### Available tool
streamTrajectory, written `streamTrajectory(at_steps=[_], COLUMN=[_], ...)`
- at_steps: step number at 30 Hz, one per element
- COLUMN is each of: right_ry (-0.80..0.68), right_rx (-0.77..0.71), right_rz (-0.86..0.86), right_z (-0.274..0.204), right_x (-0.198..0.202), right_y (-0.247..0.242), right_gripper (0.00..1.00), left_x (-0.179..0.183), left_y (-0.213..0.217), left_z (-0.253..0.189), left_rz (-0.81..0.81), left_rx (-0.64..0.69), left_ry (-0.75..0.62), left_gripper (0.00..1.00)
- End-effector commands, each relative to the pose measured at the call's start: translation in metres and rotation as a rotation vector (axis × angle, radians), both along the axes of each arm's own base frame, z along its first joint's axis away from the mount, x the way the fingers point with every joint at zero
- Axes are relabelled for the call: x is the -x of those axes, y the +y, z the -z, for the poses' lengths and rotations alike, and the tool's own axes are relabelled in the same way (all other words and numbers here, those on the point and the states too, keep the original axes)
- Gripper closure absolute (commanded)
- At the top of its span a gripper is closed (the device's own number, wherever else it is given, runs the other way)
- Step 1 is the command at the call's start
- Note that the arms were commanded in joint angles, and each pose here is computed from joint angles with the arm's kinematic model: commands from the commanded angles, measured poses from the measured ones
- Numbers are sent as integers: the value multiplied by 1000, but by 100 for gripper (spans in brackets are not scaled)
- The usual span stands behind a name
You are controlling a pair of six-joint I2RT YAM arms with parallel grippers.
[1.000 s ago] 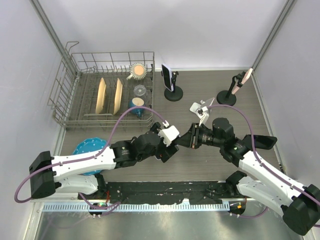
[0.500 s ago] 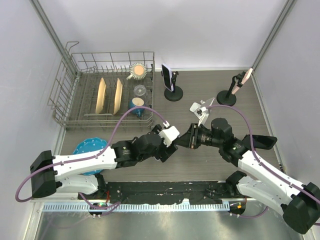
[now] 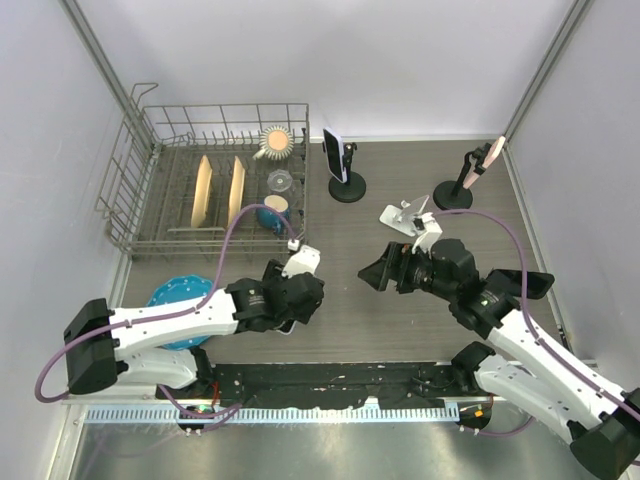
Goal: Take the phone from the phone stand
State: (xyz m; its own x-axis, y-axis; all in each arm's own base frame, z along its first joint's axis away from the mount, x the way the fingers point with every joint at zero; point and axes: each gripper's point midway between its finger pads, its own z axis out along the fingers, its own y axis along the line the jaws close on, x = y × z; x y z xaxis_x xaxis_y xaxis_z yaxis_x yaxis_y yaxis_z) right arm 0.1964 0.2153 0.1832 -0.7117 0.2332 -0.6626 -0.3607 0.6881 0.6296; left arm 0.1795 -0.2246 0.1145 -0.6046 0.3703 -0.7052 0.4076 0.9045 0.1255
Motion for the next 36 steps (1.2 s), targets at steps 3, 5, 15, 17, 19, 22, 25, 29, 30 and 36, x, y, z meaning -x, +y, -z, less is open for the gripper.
streamTrajectory(at_steps=[3, 5, 15, 17, 19, 22, 25, 29, 30, 36], right_ry=[-122, -142, -193, -193, -193, -196, -199, -206, -204, -210], right_rx=[96, 96, 110, 116, 119, 123, 125, 123, 123, 130], right_rz=[254, 295, 391, 397, 398, 404, 412, 423, 424, 442], right_z=[-20, -25, -33, -32, -32, -32, -32, -32, -32, -34], right_x=[-23, -20, -13, -13, -13, -14, -14, -13, -13, -13], right_y=[-47, -58, -85, -87, -88, -89, -91, -94, -94, -98], right_gripper=[11, 11, 11, 11, 11, 11, 11, 11, 11, 11], left_x=[-4, -8, -13, -11, -9, -6, -5, -2, -2, 1], left_y=[53, 61, 83, 79, 77, 75, 75, 75, 75, 76], left_z=[20, 27, 65, 72, 76, 82, 84, 88, 88, 95], left_rz=[-326, -377, -475, -469, -466, -456, -452, -449, -448, -449], left_rx=[-10, 0, 26, 29, 29, 26, 32, 35, 37, 36], left_ry=[27, 40, 142, 172, 190, 214, 221, 231, 233, 245], left_gripper=[93, 94, 88, 83, 81, 75, 66, 50, 50, 37])
